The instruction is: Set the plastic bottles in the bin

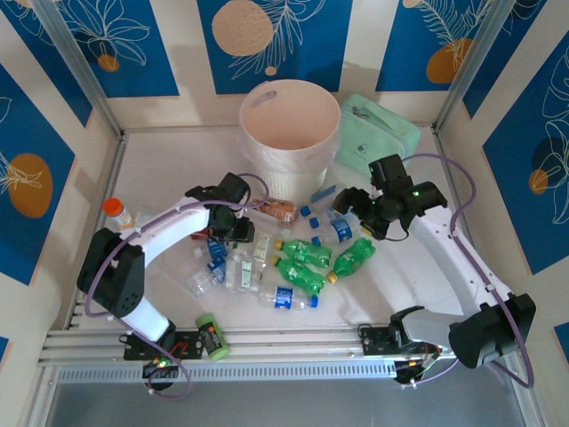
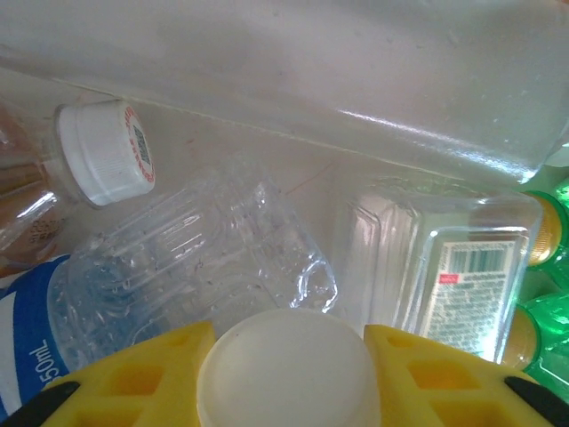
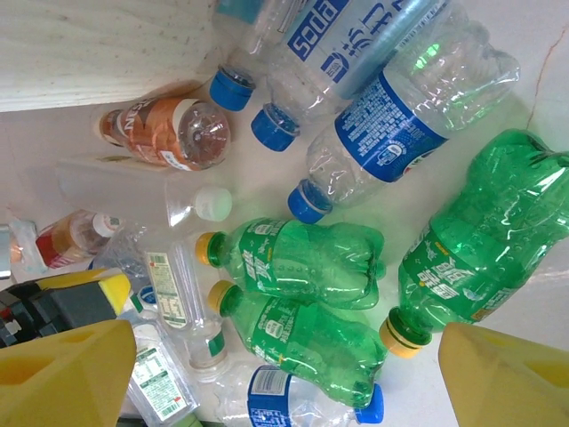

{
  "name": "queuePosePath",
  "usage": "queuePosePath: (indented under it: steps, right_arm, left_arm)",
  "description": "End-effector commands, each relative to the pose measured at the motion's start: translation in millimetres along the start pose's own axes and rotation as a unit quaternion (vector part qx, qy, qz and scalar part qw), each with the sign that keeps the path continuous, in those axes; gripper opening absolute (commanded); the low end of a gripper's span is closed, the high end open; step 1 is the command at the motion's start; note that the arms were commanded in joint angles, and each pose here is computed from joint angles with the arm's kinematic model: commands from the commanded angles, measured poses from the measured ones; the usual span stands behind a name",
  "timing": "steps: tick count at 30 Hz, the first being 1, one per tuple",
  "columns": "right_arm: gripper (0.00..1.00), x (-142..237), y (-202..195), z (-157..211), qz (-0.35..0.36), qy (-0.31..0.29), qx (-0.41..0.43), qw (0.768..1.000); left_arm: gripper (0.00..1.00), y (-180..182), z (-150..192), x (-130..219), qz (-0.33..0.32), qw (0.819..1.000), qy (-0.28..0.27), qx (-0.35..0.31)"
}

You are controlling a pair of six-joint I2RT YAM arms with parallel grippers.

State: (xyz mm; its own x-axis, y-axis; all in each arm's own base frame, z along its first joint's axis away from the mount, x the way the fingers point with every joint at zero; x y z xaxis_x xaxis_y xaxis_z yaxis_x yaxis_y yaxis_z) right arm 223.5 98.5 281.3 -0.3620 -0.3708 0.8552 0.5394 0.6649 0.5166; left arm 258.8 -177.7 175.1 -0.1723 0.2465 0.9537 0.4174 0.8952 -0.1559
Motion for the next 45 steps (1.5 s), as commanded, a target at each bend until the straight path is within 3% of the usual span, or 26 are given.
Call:
queuePosePath:
  steps: [1, 6, 9, 13, 19, 27, 35, 38, 45]
  right_arm:
    - [0.89, 21.7, 16.7, 7.2, -0.068, -0.001, 0.048, 0.997]
    - [0.90, 43.6, 41.1, 20.2, -0.135, 0.005, 0.130, 0.982]
    - [0.91, 49.8, 58.0, 32.1, -0.157, 0.021, 0.182, 0.970]
    - [0.92, 56.8, 78.0, 45.0, -0.225, 0.080, 0.213, 0.947]
    - [0.97, 79.2, 99.7, 54.5, -0.307, 0.120, 0.244, 0.912]
    - [1.00, 93.5, 115.8, 55.6, -0.346, 0.147, 0.249, 0.892]
    - [0.99, 108.8, 129.6, 62.8, -0.390, 0.189, 0.271, 0.859]
    - [0.99, 115.2, 134.0, 64.4, -0.409, 0.201, 0.273, 0.847]
    - [0.99, 111.3, 142.1, 65.6, -0.418, 0.217, 0.273, 0.838]
  left_arm:
    - [0.35, -11.6, -9.3, 37.7, 0.031, 0.999, -0.042, 0.004]
    - [0.33, -18.7, -24.6, 88.5, 0.080, 0.989, -0.118, 0.030]
    - [0.32, -22.2, -34.2, 117.4, 0.159, 0.969, -0.183, 0.050]
    - [0.32, -30.0, -45.2, 156.3, 0.291, 0.912, -0.284, 0.053]
    - [0.31, -23.6, -56.3, 194.2, 0.402, 0.831, -0.378, 0.072]
    - [0.30, -18.8, -72.1, 219.9, 0.437, 0.772, -0.455, 0.077]
    - [0.30, -21.1, -94.4, 244.6, 0.539, 0.672, -0.505, 0.059]
    - [0.30, -20.8, -96.1, 249.9, 0.549, 0.652, -0.521, 0.054]
    - [0.30, -20.8, -99.6, 250.5, 0.560, 0.642, -0.521, 0.053]
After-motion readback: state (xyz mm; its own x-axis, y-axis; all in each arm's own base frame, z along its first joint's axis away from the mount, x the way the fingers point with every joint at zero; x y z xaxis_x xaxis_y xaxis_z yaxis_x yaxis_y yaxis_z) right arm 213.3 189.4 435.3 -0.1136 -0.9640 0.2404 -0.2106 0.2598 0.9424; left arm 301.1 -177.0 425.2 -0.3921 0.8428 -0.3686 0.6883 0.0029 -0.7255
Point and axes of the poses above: each hand's point on the last joint's axis, 136 mm out from that joint toward the fingers, its own x axis back along the fingers, its own y axis along the line the jaws close on, z = x × y, the point moved 9 cm from there along x, back along the fingers, and after that the axes turned 14 degrees about -x, right-handed, at the moved point
